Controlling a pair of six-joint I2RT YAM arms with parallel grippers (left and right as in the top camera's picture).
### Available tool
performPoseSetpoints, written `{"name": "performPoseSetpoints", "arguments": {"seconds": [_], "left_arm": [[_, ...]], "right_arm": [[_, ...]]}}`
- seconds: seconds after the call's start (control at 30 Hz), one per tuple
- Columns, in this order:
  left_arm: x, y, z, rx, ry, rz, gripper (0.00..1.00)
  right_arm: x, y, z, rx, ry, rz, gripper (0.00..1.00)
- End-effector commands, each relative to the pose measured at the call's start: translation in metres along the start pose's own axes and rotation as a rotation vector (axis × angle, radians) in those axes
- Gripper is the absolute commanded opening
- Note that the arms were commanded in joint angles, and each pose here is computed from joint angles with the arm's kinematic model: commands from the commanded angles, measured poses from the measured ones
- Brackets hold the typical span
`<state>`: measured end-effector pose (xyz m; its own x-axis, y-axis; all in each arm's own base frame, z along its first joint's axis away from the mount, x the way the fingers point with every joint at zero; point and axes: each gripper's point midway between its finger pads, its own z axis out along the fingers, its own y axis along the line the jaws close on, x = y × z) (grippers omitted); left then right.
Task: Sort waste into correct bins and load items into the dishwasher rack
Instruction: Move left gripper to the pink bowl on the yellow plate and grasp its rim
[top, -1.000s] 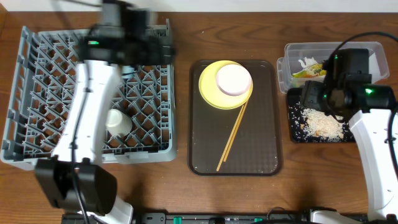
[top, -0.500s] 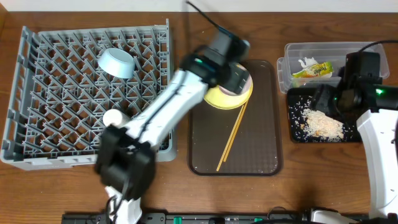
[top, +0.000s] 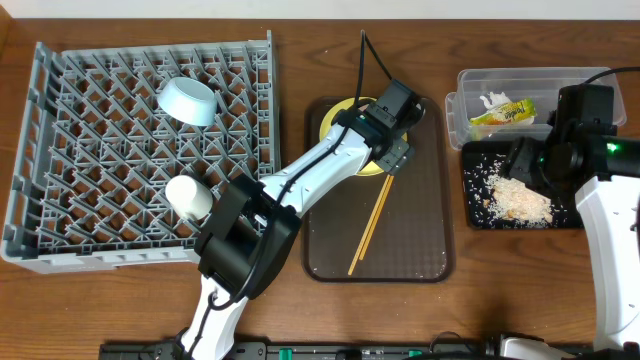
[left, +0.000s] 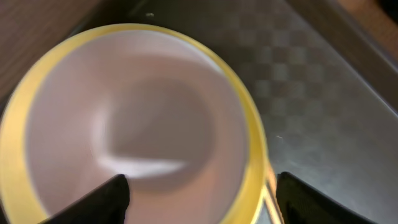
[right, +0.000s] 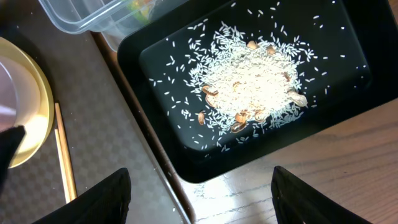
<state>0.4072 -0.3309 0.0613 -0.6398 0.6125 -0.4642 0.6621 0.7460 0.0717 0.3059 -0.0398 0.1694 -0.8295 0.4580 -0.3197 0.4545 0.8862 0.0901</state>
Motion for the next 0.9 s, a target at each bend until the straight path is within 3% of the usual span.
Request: {"name": "performPoseSetpoints", "arguments": {"seconds": [0.0,0.47,0.87], "left_arm": [[0.004,0.015,0.008,-0.077,0.020,0.012,0.69],[0.016,0.007,0.016,-0.041,0.038,0.013,0.67],[0.027,0.005,0.020,-0.038,0.064,0.013,0.33]], "right_arm": [[-0.003,-0.004,-0.004,0.010,-0.018,0.022,0.70],[-0.003,-0.004,-0.004,0.010,-0.018,0.021,0.70],[-0.001,-0.005,-0.004,0.014,-0.008,0.018,0.70]]}}
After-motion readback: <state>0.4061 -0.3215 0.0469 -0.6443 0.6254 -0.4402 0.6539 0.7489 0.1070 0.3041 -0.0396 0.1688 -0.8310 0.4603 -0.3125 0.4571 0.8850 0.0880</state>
